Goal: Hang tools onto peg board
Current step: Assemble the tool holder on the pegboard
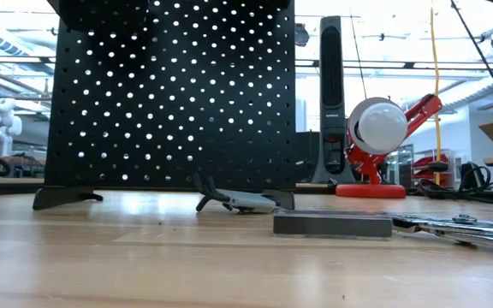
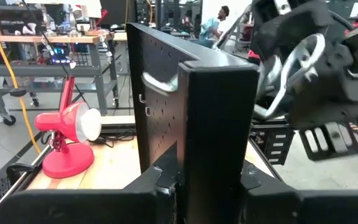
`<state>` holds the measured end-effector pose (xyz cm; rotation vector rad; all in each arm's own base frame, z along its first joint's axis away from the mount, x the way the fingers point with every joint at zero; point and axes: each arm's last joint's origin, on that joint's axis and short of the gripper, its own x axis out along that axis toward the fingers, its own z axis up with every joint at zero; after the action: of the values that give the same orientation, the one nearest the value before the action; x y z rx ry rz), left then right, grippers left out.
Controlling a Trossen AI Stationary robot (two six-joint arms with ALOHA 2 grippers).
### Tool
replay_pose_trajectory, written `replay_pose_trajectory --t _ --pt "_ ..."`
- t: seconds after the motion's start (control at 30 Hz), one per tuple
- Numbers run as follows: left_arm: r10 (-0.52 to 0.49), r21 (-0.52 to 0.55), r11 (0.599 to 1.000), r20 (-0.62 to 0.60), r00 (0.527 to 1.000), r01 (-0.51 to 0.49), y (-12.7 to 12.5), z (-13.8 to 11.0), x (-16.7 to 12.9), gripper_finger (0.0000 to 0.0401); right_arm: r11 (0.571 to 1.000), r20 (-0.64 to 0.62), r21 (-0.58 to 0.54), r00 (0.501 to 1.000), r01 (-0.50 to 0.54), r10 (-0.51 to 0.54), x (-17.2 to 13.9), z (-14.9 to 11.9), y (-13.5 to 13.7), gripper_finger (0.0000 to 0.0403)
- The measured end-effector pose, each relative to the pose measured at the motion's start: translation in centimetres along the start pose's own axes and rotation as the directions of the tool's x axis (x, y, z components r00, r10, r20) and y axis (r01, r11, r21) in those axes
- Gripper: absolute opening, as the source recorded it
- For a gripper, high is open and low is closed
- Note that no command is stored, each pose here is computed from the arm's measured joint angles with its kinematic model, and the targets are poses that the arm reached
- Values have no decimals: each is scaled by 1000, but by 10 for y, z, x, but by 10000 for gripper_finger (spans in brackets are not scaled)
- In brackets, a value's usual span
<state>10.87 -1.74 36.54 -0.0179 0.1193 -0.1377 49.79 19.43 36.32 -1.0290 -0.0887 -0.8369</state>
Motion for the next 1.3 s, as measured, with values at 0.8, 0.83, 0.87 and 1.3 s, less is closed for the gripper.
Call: replay_pose_trajectory --t 0.8,0.83,0.87,1.3 --pt "-7 -15 1000 -1 1000 7 0 0 0 65 989 -8 -102 994 -108 108 -16 15 4 210" --pt "-7 -15 1000 -1 1000 7 0 0 0 65 989 -28 -94 993 -113 111 -16 14 4 210" --pt "-7 -18 1000 -1 1000 7 0 0 0 65 990 -57 -81 992 -113 108 -15 13 3 209" --pt "8 -20 1000 32 999 -8 0 3 1 65 997 -224 56 973 -51 62 -8 4 -4 209"
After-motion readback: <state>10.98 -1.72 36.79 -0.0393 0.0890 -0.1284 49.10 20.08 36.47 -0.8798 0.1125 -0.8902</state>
